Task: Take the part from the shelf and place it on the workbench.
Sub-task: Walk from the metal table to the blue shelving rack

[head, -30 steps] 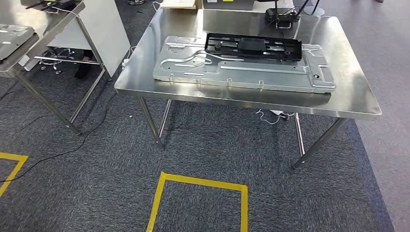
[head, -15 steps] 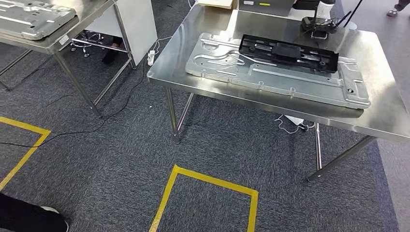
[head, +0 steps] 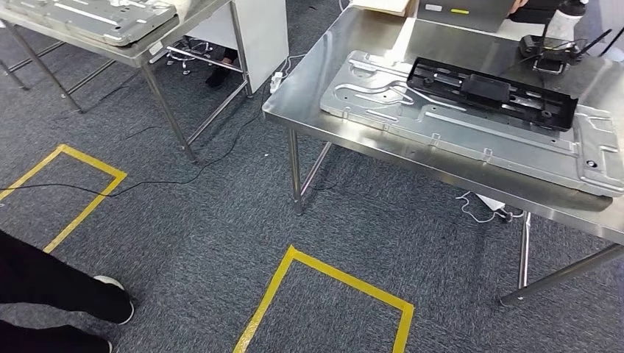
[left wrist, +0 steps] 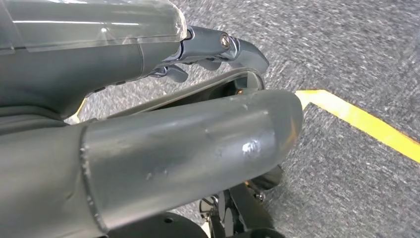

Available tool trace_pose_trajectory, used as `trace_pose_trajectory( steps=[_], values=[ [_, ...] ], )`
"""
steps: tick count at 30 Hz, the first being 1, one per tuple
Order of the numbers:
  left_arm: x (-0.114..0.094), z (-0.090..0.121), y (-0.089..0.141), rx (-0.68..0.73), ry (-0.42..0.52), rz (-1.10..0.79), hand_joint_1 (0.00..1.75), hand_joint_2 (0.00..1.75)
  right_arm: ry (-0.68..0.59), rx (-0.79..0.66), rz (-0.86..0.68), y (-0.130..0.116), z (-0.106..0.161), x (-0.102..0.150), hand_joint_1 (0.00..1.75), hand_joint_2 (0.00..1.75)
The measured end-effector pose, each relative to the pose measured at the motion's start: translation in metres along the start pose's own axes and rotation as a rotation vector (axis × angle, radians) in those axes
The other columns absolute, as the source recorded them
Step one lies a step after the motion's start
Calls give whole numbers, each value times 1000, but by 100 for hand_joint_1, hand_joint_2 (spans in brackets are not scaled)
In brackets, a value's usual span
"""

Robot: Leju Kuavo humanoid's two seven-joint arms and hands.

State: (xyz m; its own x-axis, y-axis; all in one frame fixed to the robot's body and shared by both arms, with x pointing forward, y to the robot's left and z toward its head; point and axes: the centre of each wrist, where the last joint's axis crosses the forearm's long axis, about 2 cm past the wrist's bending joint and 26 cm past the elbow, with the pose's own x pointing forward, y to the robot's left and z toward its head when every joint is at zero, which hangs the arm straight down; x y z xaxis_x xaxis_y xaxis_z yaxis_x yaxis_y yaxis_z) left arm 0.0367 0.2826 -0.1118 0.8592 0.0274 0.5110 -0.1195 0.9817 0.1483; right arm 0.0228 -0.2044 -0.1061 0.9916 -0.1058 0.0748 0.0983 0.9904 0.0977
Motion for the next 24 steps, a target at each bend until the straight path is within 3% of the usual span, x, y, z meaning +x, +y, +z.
trace_pose_trajectory(
  steps=[24],
  values=[
    [2,-1,2,10,-6,5,0,0,-22,-7,32,-3,0,0,0,0]
  ],
)
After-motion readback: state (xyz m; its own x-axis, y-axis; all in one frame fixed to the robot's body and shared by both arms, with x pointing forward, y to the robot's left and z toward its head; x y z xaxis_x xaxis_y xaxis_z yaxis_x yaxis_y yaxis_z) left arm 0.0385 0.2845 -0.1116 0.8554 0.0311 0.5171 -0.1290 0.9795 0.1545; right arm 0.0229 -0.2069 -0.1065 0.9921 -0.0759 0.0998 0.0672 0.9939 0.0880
